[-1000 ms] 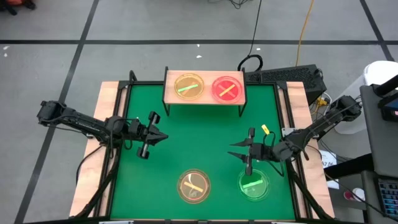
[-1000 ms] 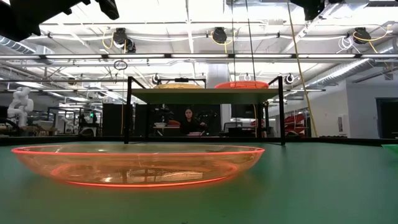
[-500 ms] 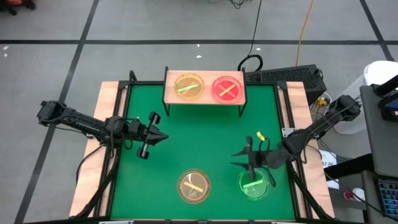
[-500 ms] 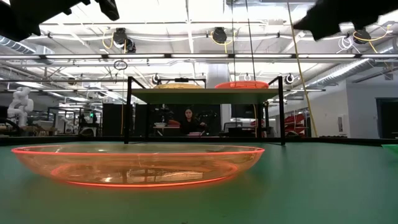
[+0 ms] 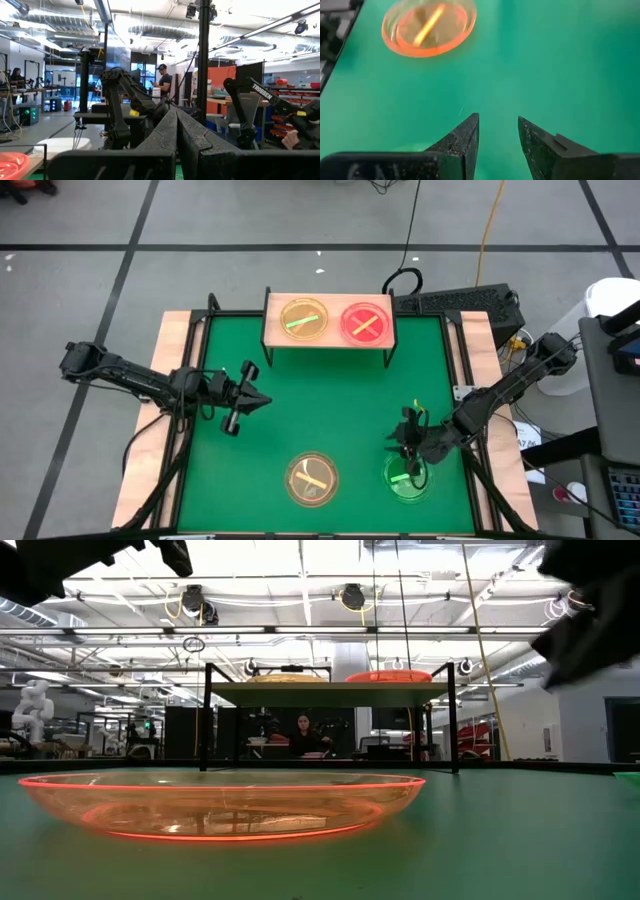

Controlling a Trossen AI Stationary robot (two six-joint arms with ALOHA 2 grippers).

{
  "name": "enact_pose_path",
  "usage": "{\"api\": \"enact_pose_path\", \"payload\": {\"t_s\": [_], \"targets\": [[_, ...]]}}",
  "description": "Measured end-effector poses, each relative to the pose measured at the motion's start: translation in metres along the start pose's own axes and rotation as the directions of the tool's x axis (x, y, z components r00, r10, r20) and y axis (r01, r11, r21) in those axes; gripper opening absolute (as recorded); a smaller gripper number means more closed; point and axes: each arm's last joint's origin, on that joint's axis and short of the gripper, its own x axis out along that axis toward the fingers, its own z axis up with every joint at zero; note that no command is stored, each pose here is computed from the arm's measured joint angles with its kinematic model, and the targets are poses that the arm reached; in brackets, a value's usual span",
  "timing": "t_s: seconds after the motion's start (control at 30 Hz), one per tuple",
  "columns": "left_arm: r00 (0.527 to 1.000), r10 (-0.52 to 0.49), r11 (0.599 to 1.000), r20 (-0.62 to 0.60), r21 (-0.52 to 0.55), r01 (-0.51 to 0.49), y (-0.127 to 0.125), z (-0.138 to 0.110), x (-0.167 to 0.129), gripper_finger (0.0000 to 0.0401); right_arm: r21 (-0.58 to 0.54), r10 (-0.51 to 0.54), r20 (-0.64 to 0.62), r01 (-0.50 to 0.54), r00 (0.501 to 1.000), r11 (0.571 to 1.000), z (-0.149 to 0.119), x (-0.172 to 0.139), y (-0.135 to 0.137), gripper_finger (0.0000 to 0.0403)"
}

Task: Place and stack plates onto a shelf
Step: Stack the green plate on top of the green plate on the shelf

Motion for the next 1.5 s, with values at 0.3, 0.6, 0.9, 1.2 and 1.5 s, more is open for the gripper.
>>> {"api": "enact_pose_path", "payload": {"t_s": [0.3,0.6,0.9,1.2,1.5], "targets": [[1.000,-0.002,1.000,-0.020,-0.020,0.002,0.000,-0.002,0.000,0.0004,0.160,0.039,-0.221,-0.003,0.975,0.987,-0.017,0.006,-0.003,0.0118],[0.999,-0.001,1.000,-0.051,-0.028,-0.001,0.000,-0.005,0.000,0.0004,0.251,0.000,-0.356,0.095,0.935,0.963,-0.018,0.010,-0.023,0.0118],[0.998,0.000,0.999,-0.065,-0.042,-0.003,0.000,-0.008,0.001,0.0004,0.267,0.105,-0.405,0.007,0.908,0.964,-0.014,0.013,-0.028,0.0118],[0.997,0.000,0.999,-0.073,-0.039,-0.003,0.000,-0.009,0.001,0.0004,0.300,0.142,-0.387,-0.021,0.911,0.954,-0.028,0.019,-0.033,0.0118],[0.997,0.000,0.999,-0.073,-0.037,-0.003,0.000,-0.009,0.001,0.0004,0.390,0.200,-0.316,-0.066,0.927,0.919,-0.059,0.026,-0.046,0.0114]]}}
